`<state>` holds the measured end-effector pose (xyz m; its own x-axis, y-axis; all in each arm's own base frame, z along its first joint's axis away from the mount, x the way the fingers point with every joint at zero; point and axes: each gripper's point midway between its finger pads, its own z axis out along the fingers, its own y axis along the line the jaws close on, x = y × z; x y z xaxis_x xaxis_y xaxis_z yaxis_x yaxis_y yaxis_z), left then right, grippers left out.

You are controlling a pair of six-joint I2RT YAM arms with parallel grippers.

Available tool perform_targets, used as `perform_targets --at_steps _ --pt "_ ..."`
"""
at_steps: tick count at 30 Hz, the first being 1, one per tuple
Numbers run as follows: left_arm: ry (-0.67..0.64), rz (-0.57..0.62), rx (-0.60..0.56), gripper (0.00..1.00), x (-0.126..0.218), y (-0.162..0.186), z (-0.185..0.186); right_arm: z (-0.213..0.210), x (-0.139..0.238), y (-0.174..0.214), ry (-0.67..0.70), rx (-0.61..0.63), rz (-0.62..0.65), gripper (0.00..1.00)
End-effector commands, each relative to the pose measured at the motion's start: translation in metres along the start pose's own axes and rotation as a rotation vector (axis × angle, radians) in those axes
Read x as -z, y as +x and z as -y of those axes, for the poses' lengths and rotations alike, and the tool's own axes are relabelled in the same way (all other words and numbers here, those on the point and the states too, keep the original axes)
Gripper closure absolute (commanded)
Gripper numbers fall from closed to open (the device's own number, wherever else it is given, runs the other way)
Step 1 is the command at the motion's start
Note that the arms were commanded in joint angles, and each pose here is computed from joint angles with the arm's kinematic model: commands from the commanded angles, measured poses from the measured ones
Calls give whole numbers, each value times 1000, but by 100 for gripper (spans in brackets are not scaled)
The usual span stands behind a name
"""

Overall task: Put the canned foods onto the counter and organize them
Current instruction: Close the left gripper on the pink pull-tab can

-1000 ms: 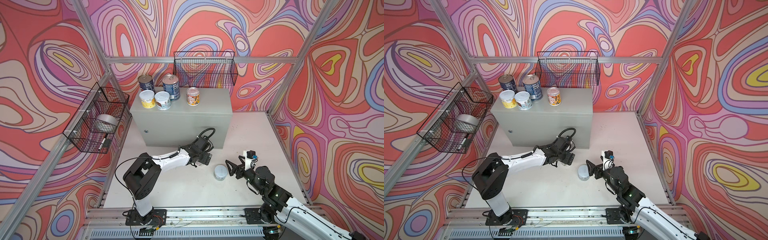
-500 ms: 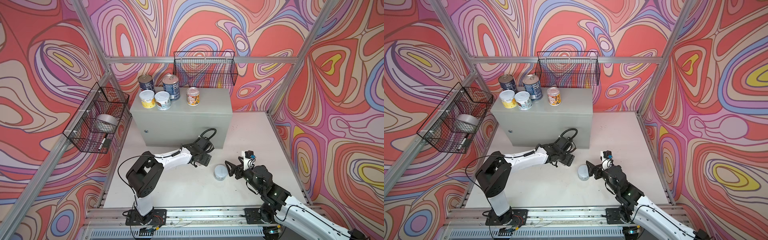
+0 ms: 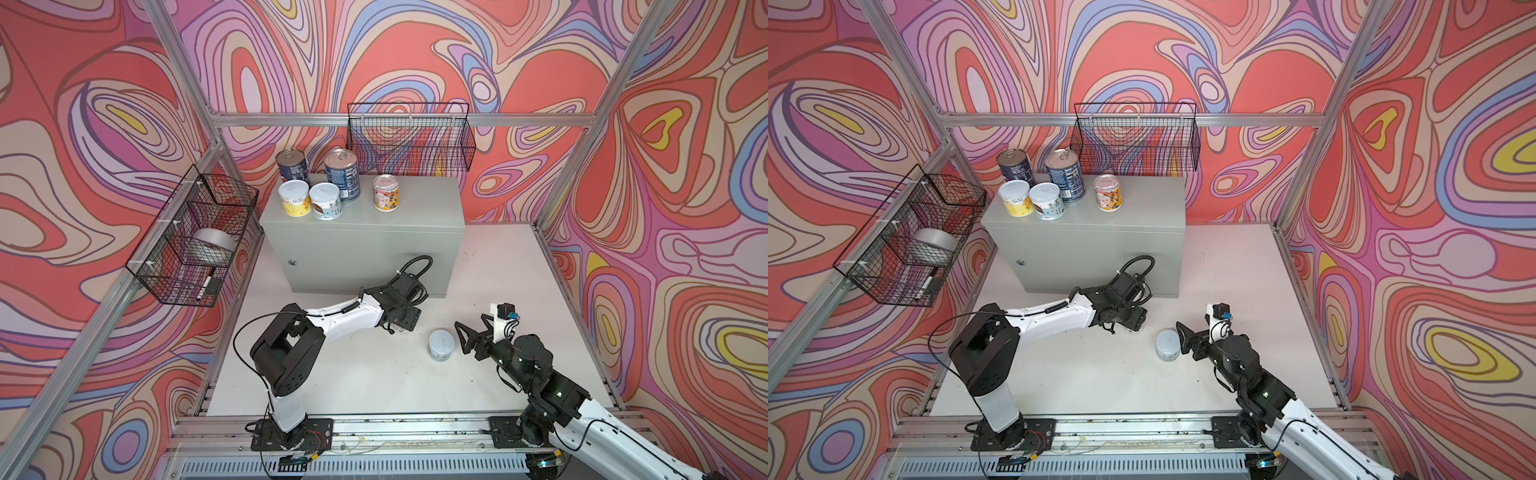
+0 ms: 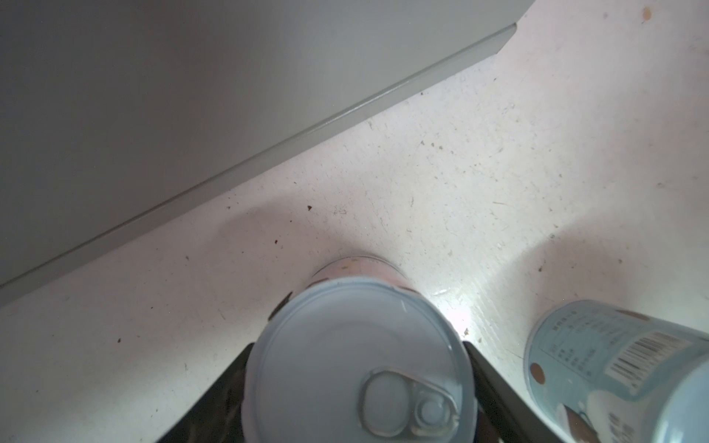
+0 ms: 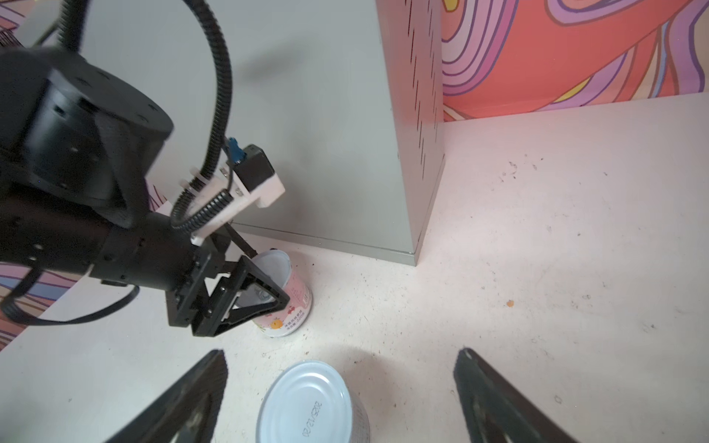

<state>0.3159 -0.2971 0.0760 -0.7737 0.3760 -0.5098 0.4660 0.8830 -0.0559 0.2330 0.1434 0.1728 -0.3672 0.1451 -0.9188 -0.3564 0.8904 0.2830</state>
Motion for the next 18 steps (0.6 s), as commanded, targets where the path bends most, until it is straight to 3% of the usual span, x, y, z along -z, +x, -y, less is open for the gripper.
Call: perform_targets --at_steps 1,11,18 --pt "62 124 42 52 37 -33 11 -7 -10 12 -32 11 -60 5" --pt "103 250 122 53 103 -42 4 -39 -31 -6 -163 3 -26 6" --pt "115 317 172 51 150 -49 -5 -79 -28 -25 -372 58 40 5"
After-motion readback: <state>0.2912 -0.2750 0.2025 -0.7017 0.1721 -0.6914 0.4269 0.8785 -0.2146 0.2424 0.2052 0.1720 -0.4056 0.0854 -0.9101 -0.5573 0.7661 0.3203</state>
